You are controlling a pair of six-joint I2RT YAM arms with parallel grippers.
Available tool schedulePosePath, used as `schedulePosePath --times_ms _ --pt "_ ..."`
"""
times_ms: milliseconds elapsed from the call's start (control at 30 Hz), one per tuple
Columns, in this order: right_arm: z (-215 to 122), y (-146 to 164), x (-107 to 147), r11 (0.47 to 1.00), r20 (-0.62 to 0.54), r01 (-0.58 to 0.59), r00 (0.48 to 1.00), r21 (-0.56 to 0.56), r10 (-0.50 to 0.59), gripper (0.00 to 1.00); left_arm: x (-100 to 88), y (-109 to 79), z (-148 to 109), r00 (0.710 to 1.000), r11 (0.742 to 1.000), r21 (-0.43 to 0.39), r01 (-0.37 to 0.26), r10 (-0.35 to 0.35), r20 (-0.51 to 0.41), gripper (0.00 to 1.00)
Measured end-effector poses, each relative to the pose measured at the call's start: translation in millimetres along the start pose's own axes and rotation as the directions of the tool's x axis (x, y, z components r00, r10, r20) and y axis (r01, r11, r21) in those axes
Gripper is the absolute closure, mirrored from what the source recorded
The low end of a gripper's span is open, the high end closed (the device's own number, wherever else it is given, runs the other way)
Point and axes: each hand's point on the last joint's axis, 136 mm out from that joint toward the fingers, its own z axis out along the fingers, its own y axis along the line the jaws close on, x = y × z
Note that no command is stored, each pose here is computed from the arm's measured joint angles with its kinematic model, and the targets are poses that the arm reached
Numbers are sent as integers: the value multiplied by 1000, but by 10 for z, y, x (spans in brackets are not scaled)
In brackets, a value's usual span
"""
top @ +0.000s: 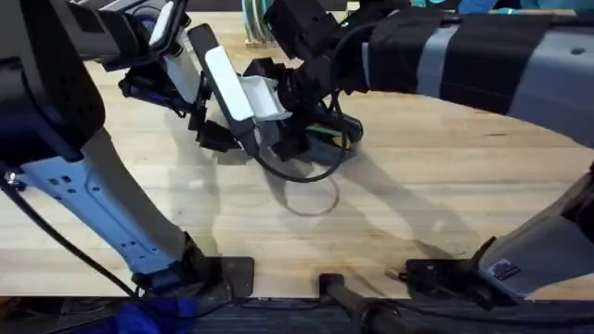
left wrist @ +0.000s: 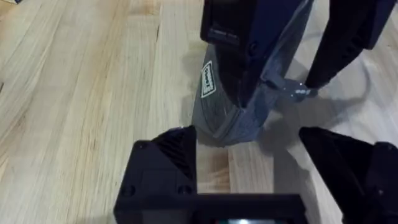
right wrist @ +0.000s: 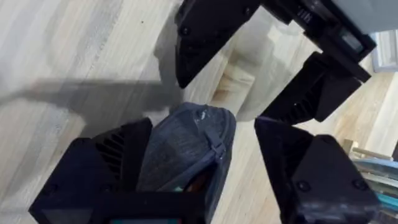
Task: Unzip the bag, pick up the pens from the table one at a time and place them inside, then zip the bag closed.
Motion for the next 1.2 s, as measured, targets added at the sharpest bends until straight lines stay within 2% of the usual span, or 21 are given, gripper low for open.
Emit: schedulePosePath --times_ms 567,667,700,800,900,933,1000,1200 --pt "-12 -42 22 1000 3 0 1000 14 0 4 0 0 0 1000 1000 0 0 0 0 8" --pt "-12 -44 21 1000 3 1 1000 15 -1 46 0 0 0 1000 1000 0 0 0 0 8" --pt "-11 -43 22 1000 3 1 1000 14 -1 78 0 0 0 1000 1000 0 0 0 0 8" --pt "-12 -47 20 1000 4 7 1000 16 -7 370 0 0 0 1000 1000 0 0 0 0 8" --pt "-12 -47 20 1000 3 8 1000 16 -8 799 0 0 0 1000 1000 0 0 0 0 8" --pt "-12 -47 20 1000 4 6 1000 16 -7 914 0 0 0 1000 1000 0 0 0 0 8" --pt "-12 -57 17 1000 5 9 1000 19 -9 962 0 0 0 1000 1000 0 0 0 0 8" --pt "-12 -58 16 1000 5 10 1000 20 -10 967 0 0 0 1000 1000 0 0 0 0 8"
